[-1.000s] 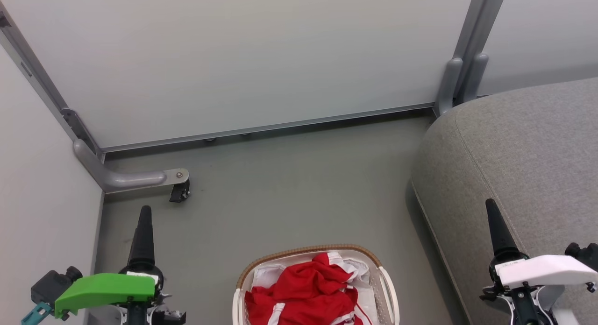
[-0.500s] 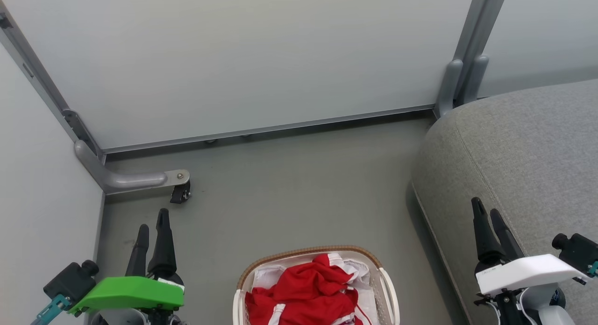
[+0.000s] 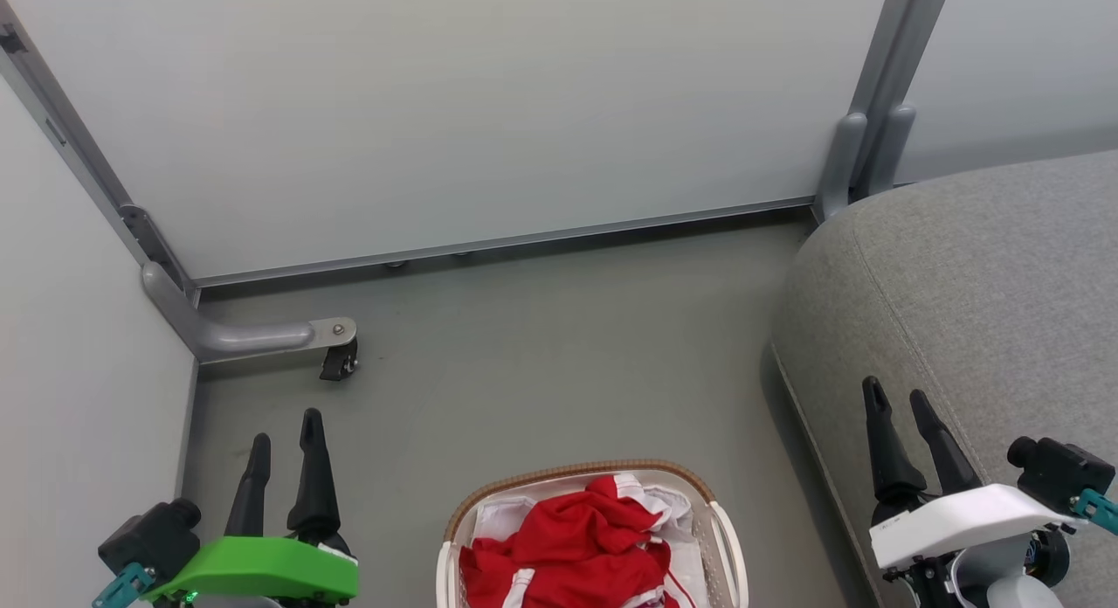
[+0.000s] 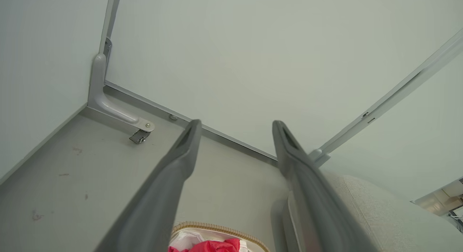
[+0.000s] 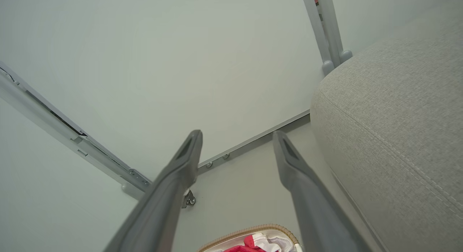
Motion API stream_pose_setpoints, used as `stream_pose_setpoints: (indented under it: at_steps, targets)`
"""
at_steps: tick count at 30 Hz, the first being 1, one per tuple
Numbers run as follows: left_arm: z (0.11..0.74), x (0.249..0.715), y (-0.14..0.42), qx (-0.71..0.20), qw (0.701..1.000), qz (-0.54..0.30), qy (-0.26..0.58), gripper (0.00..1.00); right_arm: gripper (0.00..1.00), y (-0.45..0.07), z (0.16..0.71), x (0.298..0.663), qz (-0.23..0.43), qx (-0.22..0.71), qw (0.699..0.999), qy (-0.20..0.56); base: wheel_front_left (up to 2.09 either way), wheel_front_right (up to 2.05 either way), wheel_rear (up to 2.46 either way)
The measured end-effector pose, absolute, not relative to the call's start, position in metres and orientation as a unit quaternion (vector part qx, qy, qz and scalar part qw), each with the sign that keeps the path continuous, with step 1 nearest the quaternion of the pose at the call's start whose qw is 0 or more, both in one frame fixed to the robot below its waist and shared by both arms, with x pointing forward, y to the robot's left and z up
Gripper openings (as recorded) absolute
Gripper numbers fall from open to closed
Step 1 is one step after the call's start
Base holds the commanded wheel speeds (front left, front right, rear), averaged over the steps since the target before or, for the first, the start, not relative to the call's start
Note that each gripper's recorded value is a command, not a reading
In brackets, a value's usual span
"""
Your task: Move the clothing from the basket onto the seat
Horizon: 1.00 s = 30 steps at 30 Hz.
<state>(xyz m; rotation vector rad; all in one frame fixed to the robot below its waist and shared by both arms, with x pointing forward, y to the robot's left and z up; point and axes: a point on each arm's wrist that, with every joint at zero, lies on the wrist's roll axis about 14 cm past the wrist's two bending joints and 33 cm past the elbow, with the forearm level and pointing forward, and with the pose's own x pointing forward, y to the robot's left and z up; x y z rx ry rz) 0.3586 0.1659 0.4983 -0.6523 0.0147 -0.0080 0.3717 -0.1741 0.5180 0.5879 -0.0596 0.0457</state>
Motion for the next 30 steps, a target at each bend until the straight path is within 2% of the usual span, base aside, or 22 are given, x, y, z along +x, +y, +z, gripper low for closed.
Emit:
stream_pose_setpoints:
  at_steps: [30]
  targets:
    - [0.483, 0.348, 0.159, -0.201, 0.980, -0.010, 0.014, 1.00, 1.00, -0.162, 0.521, 0.369, 0.050, 0.137, 0.988, -0.047, 0.00, 0.00, 0.00]
